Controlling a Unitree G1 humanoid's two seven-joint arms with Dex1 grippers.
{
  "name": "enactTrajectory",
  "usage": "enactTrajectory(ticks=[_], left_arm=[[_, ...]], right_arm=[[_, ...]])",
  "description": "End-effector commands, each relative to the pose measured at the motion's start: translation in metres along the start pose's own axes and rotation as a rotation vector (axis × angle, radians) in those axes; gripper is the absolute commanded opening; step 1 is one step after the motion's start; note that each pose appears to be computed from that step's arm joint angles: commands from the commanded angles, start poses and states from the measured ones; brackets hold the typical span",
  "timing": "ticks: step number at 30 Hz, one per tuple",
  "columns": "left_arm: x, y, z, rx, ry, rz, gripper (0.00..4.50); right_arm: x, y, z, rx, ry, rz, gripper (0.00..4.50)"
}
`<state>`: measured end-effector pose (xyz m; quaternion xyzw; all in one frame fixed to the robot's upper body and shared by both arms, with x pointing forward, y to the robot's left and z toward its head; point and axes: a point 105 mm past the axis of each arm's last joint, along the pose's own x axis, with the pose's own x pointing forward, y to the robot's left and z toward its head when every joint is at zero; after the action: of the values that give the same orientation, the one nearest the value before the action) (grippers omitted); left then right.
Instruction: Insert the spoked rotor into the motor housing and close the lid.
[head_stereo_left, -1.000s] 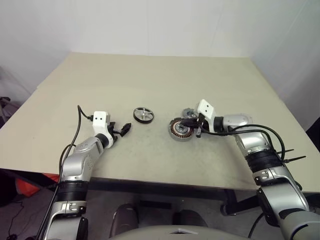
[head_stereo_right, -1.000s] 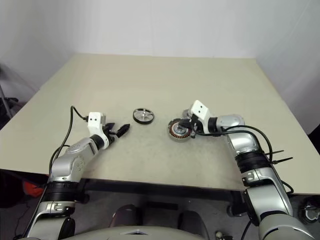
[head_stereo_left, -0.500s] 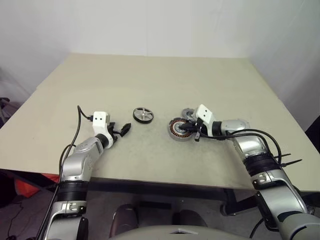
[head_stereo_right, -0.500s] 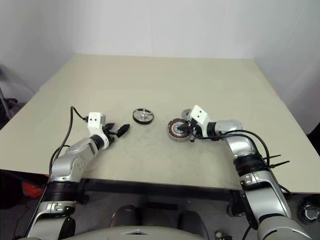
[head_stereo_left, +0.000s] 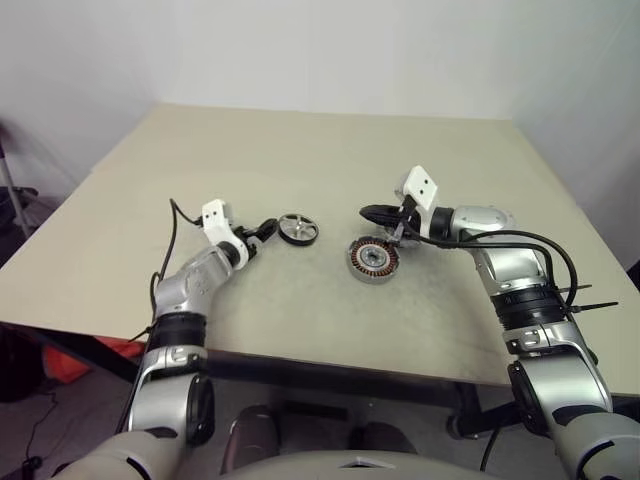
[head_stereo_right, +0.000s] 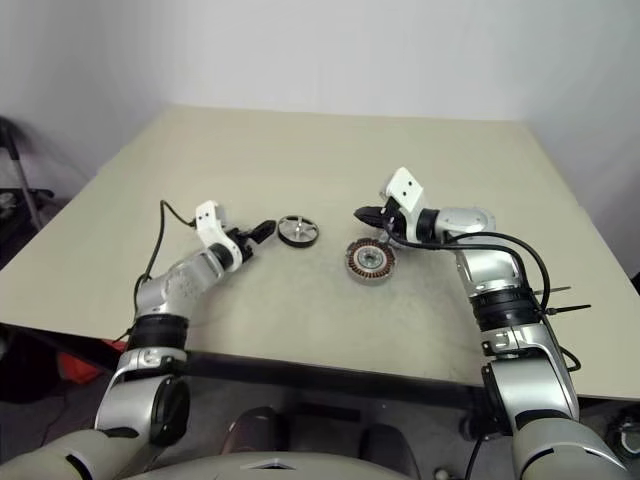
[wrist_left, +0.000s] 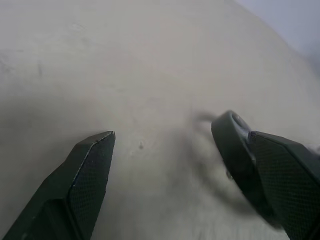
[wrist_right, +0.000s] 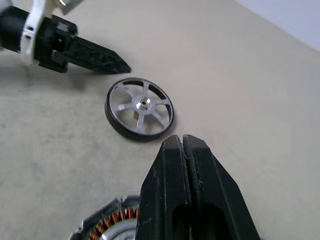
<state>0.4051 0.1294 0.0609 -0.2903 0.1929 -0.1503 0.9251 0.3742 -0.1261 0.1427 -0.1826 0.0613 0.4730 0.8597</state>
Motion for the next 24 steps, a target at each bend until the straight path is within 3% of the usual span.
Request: enactTrajectory(ticks=[1, 15, 24], left_arm=[[0.013, -0.011, -0.026, -0.137, 0.097, -0.043, 4.5], [0.016, -0.059, -0.054, -0.202, 0.326, -0.241, 4.5], [0.008, -0.069, -0.071, -0.235, 0.402, -0.269, 4.5]], right_arm=[[-0.005, -0.006, 0.022, -0.049, -0.058, -0.023, 0.04], [-0.002, -0.005, 0.016, -0.052, -0.055, -0.029, 0.04], [-0.002, -0.005, 0.014, -0.058, -0.058, -0.035, 0.04]])
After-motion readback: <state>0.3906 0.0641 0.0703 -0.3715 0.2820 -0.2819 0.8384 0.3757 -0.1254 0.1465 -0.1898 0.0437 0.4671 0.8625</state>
